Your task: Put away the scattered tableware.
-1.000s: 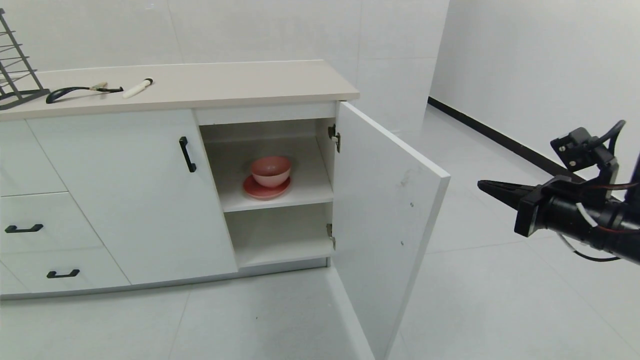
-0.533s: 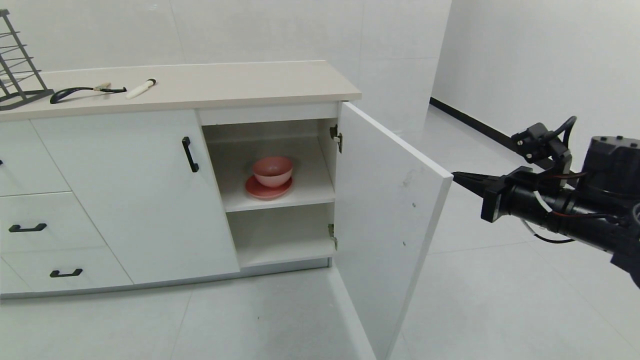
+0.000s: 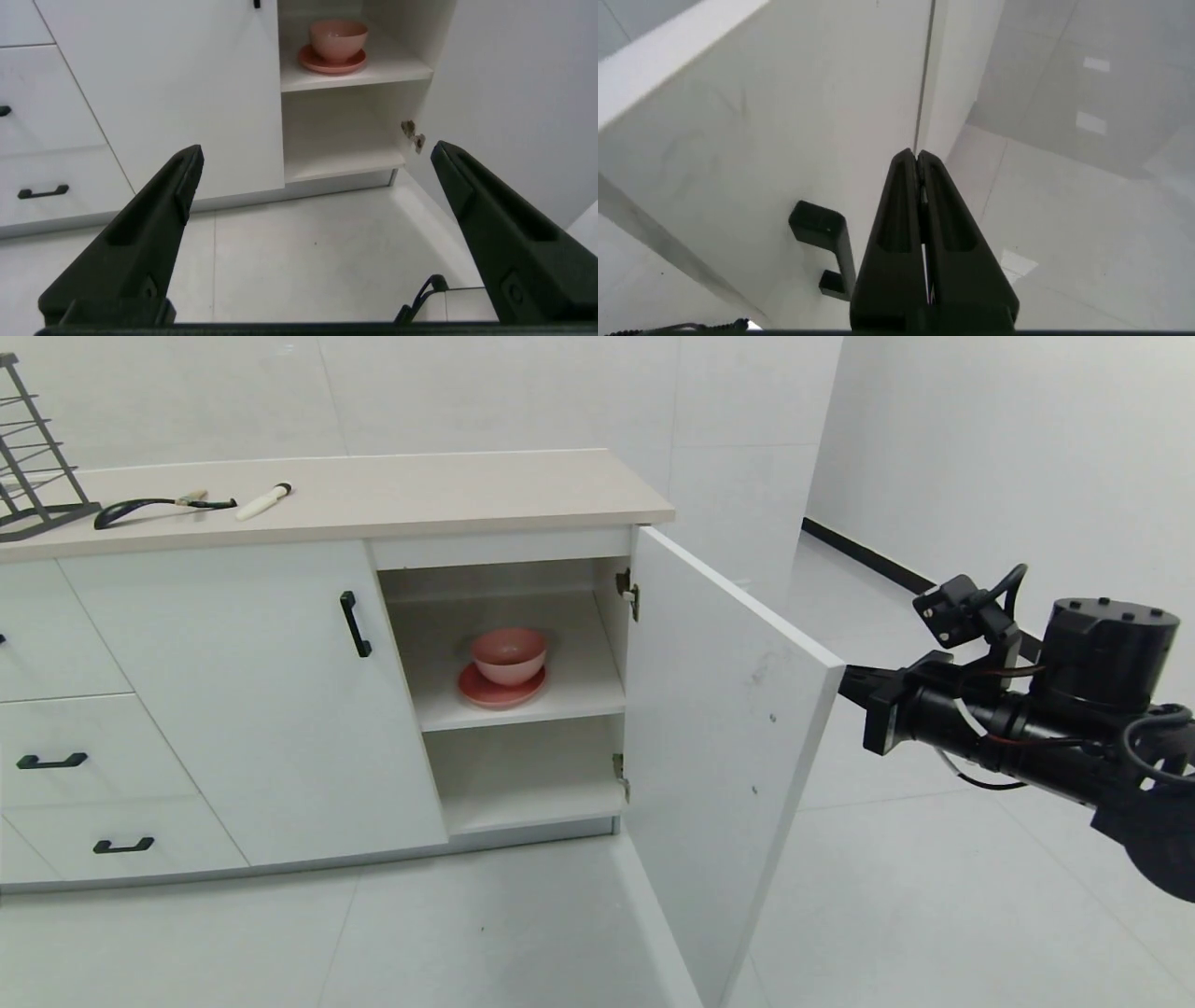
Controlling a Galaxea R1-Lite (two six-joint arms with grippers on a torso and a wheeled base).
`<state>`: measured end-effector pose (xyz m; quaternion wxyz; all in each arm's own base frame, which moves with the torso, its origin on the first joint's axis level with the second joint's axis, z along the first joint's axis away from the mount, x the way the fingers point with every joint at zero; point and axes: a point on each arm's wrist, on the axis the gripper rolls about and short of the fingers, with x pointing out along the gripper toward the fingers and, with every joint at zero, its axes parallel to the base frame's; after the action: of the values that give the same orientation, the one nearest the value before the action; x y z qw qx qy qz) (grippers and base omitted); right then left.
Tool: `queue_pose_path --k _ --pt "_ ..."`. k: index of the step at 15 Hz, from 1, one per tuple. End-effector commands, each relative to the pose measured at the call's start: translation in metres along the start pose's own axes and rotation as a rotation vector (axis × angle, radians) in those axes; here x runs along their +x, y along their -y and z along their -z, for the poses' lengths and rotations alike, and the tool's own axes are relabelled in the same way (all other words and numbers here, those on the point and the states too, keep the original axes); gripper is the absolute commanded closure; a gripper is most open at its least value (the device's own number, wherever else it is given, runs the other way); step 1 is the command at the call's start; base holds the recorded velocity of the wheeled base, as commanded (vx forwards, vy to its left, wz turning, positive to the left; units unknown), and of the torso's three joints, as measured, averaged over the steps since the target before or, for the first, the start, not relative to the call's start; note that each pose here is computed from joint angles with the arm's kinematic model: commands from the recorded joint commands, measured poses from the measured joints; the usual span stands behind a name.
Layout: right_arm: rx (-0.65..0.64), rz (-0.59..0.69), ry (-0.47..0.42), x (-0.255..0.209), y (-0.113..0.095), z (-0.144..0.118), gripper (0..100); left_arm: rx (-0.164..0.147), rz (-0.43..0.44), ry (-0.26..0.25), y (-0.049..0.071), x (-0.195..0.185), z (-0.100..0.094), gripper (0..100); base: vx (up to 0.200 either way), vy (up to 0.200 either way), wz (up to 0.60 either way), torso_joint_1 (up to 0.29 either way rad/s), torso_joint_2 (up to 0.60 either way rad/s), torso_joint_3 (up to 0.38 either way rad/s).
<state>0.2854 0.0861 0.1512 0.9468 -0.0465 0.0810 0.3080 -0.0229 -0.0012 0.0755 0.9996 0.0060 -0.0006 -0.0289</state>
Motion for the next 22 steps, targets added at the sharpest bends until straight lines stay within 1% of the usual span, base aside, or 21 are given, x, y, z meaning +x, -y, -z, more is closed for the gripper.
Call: queue_pose_path --k 1,10,11,13,15,18,19,22 --pt "-0.003 -0.014 0.001 0.002 -0.004 0.0 100 0.0 -0.001 -0.001 0.0 0.0 0.0 0 0.0 0.0 0.0 0.0 0.0 0.0" --pt "-0.03 -0.146 0.032 0.012 -0.043 -0.007 100 0.0 0.0 -0.001 0.0 0.0 0.0 0 0.0 0.0 0.0 0.0 0.0 0.0" --pt "-0.034 -0.175 0.042 0.014 -0.052 -0.011 100 0.0 -0.001 -0.001 0.0 0.0 0.0 0 0.0 0.0 0.0 0.0 0.0 0.0" --pt "-0.04 -0.211 0.051 0.019 -0.062 -0.013 100 0.0 0.0 -0.001 0.0 0.0 0.0 0 0.0 0.0 0.0 0.0 0.0 0.0" --pt "-0.049 -0.249 0.068 0.032 -0.073 -0.018 100 0.0 0.0 -0.001 0.0 0.0 0.0 0 0.0 0.0 0.0 0.0 0.0 0.0" --pt "-0.046 -0.282 0.08 0.048 -0.083 -0.021 100 0.0 0.0 -0.001 0.0 0.0 0.0 0 0.0 0.0 0.0 0.0 0.0 0.0" --pt "-0.04 -0.303 0.065 0.057 -0.089 -0.016 100 0.0 -0.001 -0.001 0.0 0.0 0.0 0 0.0 0.0 0.0 0.0 0.0 0.0" --pt "-0.041 -0.319 0.058 0.073 -0.094 -0.011 100 0.0 0.0 -0.001 0.0 0.0 0.0 0 0.0 0.0 0.0 0.0 0.0 0.0"
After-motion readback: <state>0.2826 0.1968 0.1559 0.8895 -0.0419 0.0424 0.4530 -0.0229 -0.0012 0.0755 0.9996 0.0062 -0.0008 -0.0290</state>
